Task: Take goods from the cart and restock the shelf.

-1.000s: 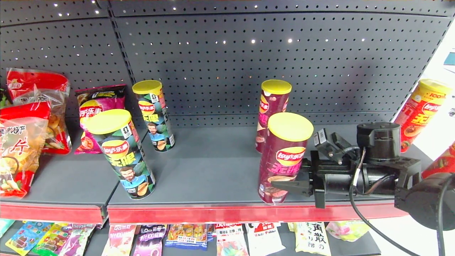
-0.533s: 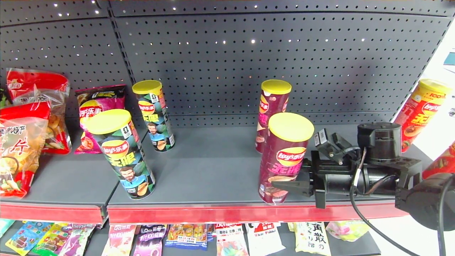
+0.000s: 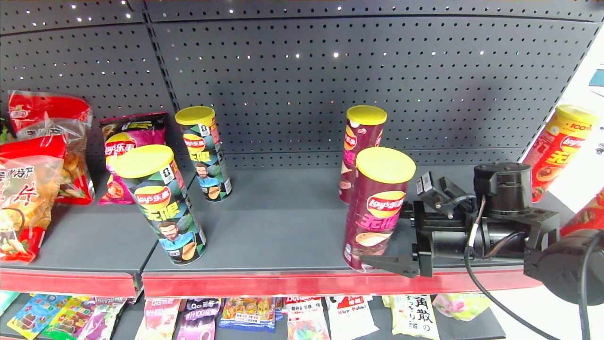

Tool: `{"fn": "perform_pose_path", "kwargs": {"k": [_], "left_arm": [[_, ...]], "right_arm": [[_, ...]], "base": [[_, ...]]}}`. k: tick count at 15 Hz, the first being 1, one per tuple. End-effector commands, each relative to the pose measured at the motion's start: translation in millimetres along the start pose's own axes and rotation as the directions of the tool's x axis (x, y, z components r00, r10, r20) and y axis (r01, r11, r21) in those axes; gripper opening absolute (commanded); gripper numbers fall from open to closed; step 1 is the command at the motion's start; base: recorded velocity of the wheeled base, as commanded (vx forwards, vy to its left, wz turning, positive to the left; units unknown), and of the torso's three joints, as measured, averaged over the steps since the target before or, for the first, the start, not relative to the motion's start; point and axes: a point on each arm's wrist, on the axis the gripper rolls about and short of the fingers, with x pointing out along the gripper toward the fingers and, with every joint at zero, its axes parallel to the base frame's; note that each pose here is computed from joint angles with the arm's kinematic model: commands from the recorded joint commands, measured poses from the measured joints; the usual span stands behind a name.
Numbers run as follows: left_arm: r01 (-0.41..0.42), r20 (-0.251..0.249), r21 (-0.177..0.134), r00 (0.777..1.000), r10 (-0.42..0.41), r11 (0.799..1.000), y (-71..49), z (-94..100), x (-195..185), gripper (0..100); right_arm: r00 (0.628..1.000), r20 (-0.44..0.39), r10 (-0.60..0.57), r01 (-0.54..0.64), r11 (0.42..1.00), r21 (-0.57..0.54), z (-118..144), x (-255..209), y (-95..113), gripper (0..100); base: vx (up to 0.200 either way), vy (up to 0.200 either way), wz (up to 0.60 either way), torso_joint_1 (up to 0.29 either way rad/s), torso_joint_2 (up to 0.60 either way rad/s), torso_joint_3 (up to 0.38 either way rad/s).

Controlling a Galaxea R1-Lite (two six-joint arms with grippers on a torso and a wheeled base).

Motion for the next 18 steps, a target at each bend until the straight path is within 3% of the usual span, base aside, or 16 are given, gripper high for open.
{"fn": "perform_pose_path", "kwargs": {"k": [1, 7, 11, 12, 15, 18], "left_arm": [[-0.001, 0.000, 0.000, 1.000, 0.001, 1.000, 0.0, -0.1, 0, 100], [-0.001, 0.000, 0.000, 1.000, 0.001, 1.000, 0.0, -0.1, 0, 100], [-0.001, 0.000, 0.000, 1.000, 0.001, 1.000, 0.0, -0.1, 0, 100], [-0.001, 0.000, 0.000, 1.000, 0.001, 1.000, 0.0, -0.1, 0, 100], [-0.001, 0.000, 0.000, 1.000, 0.001, 1.000, 0.0, -0.1, 0, 100], [-0.001, 0.000, 0.000, 1.000, 0.001, 1.000, 0.0, -0.1, 0, 100]], "right_arm": [[1.000, 0.009, -0.021, 0.021, 1.000, -0.002, 3, -6, -1, 100], [0.988, -0.008, -0.155, 0.155, 0.987, 0.045, -9, -57, 8, 100], [0.984, -0.022, -0.179, 0.180, 0.980, 0.082, -22, -90, 52, 100], [0.983, -0.014, -0.181, 0.182, 0.977, 0.107, -22, -101, 72, 100], [0.972, 0.034, -0.234, 0.226, 0.961, 0.158, -13, -121, 98, 100], [0.960, 0.051, -0.275, 0.267, 0.956, 0.126, -16, -128, 123, 100]], "base": [[0.000, 0.000, 0.00, 0.000, 0.00, 0.000], [0.000, 0.000, 0.00, 0.000, 0.00, 0.000], [0.000, 0.000, 0.00, 0.000, 0.00, 0.000], [0.000, 0.000, 0.00, 0.000, 0.00, 0.000], [0.000, 0.000, 0.00, 0.000, 0.00, 0.000], [0.000, 0.000, 0.00, 0.000, 0.00, 0.000]]}}
